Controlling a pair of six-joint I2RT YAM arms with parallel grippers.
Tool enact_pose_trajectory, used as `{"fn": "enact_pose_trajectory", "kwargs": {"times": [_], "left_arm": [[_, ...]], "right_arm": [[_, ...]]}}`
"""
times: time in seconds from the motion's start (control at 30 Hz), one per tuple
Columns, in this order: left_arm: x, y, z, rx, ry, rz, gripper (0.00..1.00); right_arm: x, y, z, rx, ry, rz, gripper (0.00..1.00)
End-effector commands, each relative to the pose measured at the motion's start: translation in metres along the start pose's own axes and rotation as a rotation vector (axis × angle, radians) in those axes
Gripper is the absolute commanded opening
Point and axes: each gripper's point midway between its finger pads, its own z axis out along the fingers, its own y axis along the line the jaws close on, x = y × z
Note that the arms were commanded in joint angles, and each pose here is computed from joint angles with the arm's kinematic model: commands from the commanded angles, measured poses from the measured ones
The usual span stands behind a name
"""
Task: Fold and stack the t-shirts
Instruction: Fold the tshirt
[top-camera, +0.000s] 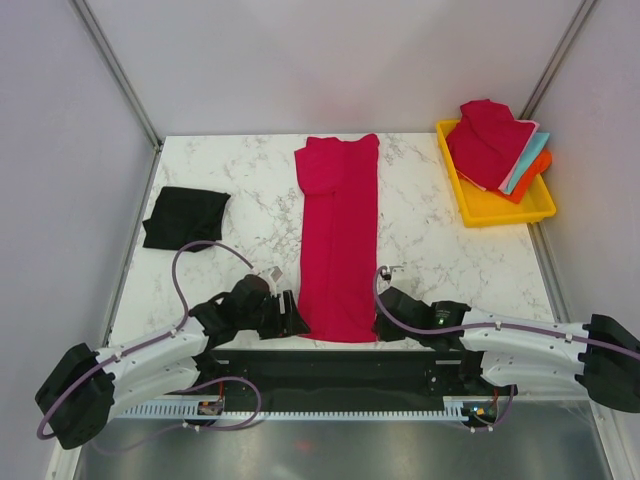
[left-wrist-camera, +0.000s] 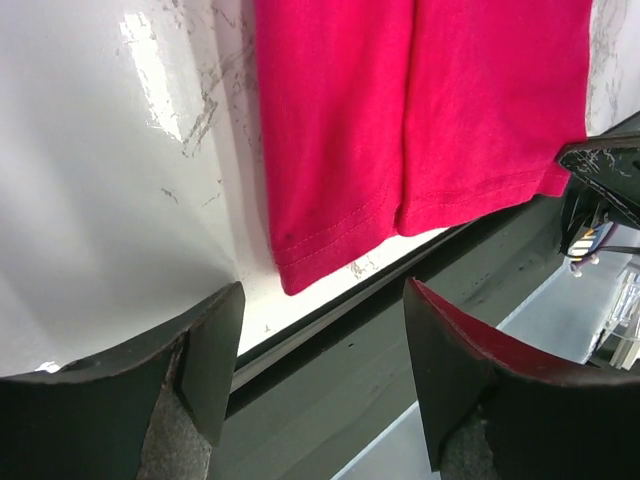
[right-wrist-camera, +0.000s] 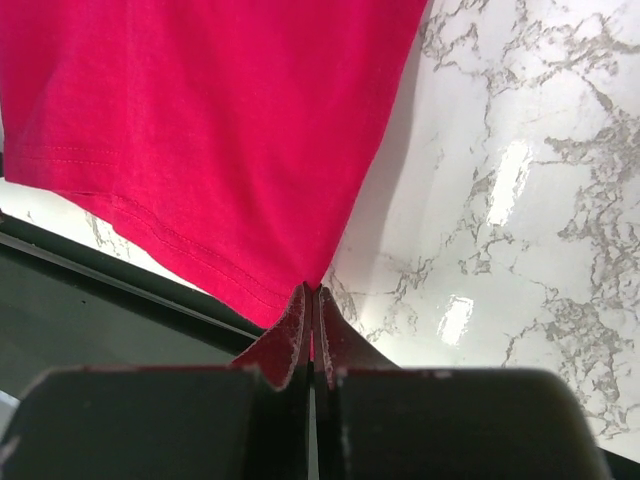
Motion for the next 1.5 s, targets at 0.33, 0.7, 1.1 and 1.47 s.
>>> {"fn": "enact_pose_trajectory", "kwargs": {"times": [0.33,0.7,1.1,1.47], "left_arm": [[-0.023,-0.006,0.018,-0.031,-0.056,-0.021,0.47],[-0.034,-0.048,0.005,0.096,-0.041,0.000,0.02],[-0.143,-0.074,0.000,0.117,-0.120,-0.093,0.02],[-0.273,-0.086,0.017,0.124,-0.259,-0.157,0.02]], "right_arm": [[-0.007,0.004,-0.007,-0.020,-0.026,0.012,0.00],[-0.044,0.010,-0.016,0.016,-0.147,-0.002,0.00],[-0.169,-0.020,0.000,0.225,-0.227,0.013,0.00],[-0.274,-0.030,0.039,0.294,-0.275,0.066,0.00]]}}
